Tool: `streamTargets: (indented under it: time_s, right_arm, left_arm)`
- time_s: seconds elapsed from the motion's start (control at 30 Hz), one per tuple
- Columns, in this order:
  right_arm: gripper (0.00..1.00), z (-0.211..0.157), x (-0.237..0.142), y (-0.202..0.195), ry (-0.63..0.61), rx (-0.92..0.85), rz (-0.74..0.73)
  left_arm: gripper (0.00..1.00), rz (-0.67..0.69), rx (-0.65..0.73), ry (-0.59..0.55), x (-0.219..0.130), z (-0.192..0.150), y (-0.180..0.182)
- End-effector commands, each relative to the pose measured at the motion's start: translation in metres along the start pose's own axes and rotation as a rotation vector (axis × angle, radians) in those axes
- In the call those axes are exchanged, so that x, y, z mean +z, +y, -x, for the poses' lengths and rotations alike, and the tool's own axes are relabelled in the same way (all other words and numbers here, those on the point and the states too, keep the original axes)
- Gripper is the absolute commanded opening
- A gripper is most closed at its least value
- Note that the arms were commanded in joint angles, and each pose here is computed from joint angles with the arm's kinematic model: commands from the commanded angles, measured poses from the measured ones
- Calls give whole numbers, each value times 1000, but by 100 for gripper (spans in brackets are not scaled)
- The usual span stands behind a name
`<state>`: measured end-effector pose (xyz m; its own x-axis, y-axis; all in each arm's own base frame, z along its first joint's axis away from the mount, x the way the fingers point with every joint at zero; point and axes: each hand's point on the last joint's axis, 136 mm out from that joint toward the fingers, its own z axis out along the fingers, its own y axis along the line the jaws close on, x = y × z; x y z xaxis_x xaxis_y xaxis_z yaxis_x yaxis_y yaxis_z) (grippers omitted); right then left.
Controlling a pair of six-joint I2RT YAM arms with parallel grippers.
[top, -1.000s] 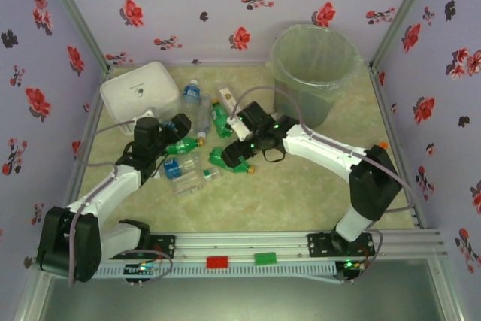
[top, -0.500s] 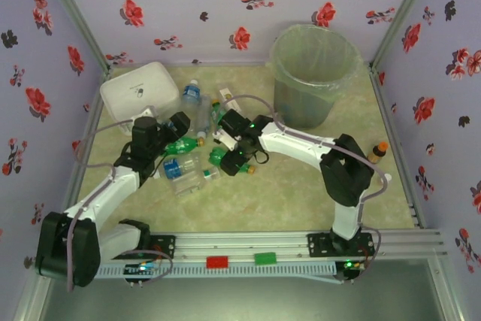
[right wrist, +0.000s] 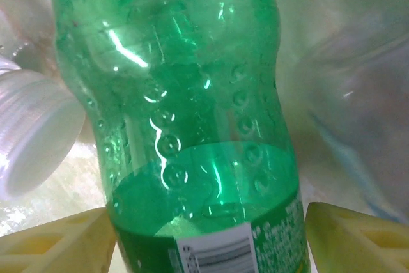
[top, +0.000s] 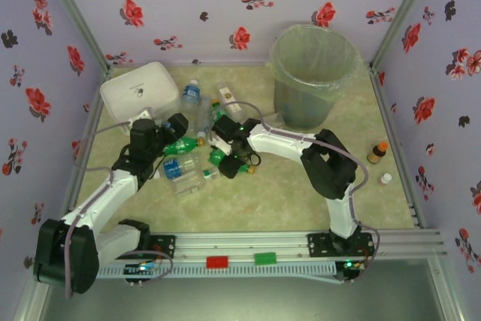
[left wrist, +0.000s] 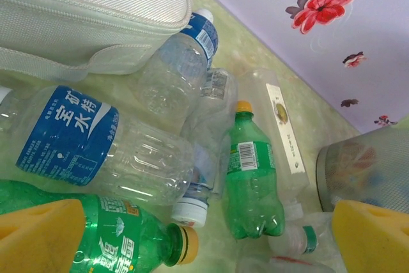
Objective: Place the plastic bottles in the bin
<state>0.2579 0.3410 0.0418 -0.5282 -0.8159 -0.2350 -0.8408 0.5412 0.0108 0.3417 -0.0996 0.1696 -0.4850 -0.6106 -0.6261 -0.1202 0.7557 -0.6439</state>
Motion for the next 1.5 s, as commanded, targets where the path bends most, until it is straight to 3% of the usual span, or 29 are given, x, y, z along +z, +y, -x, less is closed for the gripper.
streamTargets:
  time_s: [0.0, 0.23, 0.33, 0.43, 0.63, 0.8, 1.03, 1.23, 1.47]
  right_arm:
    - [78, 7, 7, -2, -9, -20, -25]
    - [73, 8, 14, -3, -4, -24, -30]
    - [62, 9, 11, -2, -12, -27, -27]
    - [53, 12, 3, -1, -39, -32, -22]
    - [47, 28, -33, 1, -160, -25, -4]
    - [44, 52, -83, -9, -328, 34, 29]
    - [40, 94, -177, -62, -666, 223, 37]
    - [39, 110, -264, -123, -875, 329, -166]
    - [35, 95, -350, -212, -1041, 513, -432]
  left_arm:
    - [100, 14, 12, -17, -4, 1, 4]
    - [100, 17, 13, -16, -5, 1, 4]
    - [100, 17, 14, -17, -5, 1, 4]
    - [100, 16, 14, -18, -5, 2, 4]
    - [100, 18, 23, -18, -4, 2, 4]
    - [100, 6, 42, -22, -4, 4, 1]
    - [100, -22, 96, -23, -5, 8, -9]
    - [100, -48, 124, -2, -1, 6, -19]
    - [100, -81, 199, 48, 6, -10, -37]
